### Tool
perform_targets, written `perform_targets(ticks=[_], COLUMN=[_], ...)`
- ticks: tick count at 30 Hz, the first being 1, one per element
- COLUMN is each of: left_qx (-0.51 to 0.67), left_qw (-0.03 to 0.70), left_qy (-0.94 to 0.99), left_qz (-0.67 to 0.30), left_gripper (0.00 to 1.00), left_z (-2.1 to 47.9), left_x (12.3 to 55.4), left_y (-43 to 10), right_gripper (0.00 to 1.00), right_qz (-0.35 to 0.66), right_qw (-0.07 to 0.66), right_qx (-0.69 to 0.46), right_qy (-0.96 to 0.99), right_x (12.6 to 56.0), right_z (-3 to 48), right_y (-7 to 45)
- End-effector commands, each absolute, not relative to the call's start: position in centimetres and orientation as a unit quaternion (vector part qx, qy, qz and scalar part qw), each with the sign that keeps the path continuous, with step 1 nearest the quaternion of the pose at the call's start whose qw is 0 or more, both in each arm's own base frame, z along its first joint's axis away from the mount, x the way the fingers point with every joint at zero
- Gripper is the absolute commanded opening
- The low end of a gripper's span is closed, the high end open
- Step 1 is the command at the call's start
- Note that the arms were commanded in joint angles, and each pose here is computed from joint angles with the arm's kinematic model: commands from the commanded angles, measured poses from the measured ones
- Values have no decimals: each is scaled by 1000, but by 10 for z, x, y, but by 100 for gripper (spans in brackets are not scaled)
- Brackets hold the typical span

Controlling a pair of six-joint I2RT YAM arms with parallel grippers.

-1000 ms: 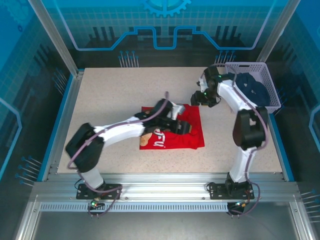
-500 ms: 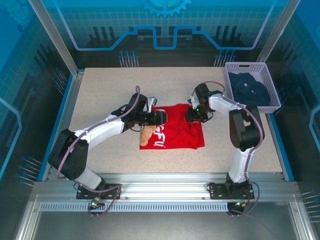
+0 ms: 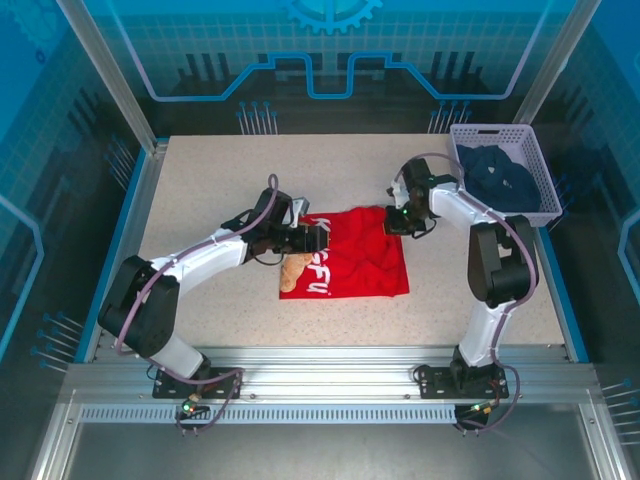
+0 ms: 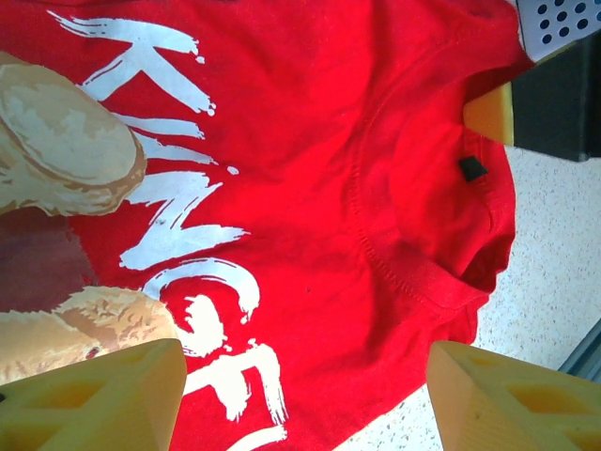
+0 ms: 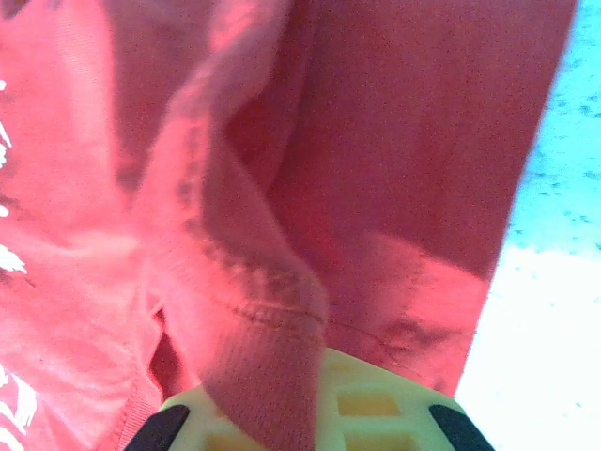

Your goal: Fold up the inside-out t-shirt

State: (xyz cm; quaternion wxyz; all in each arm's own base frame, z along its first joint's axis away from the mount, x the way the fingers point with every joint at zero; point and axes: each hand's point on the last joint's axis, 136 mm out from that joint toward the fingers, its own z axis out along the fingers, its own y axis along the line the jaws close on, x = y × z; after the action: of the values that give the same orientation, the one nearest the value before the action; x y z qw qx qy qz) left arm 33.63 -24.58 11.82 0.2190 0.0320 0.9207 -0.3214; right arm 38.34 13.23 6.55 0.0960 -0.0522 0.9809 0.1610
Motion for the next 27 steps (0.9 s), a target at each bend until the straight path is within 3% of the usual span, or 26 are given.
perform_targets(ticks=[1, 5, 9, 18, 23, 27], left_qx=[44, 47, 50, 52, 61, 70], left_qw=[213, 209, 212, 215, 203, 179], left_qy=[926, 928, 928, 926, 922, 923], left_qz=[-309, -304, -304, -304, -323, -333], left_gripper=[70, 70, 71, 71, 71, 71], left_z=[110, 107, 109, 110, 107, 92], left_x=[332, 334, 335, 335, 334, 332], left_y=[-241, -241, -242, -242, -251, -264], right_gripper=[10, 24, 38, 39, 31, 25], right_qz=[140, 101, 88, 153, 163, 125], right_qw=[56, 36, 64, 132, 138, 102], right_qx=[-35, -20, -24, -23, -19, -7], right_qy=[988, 994, 994, 979, 977, 987], right_x=[381, 389, 397, 419, 443, 450], right_z=[47, 29, 49, 80, 71, 40], right_y=[116, 99, 95, 117, 128, 118])
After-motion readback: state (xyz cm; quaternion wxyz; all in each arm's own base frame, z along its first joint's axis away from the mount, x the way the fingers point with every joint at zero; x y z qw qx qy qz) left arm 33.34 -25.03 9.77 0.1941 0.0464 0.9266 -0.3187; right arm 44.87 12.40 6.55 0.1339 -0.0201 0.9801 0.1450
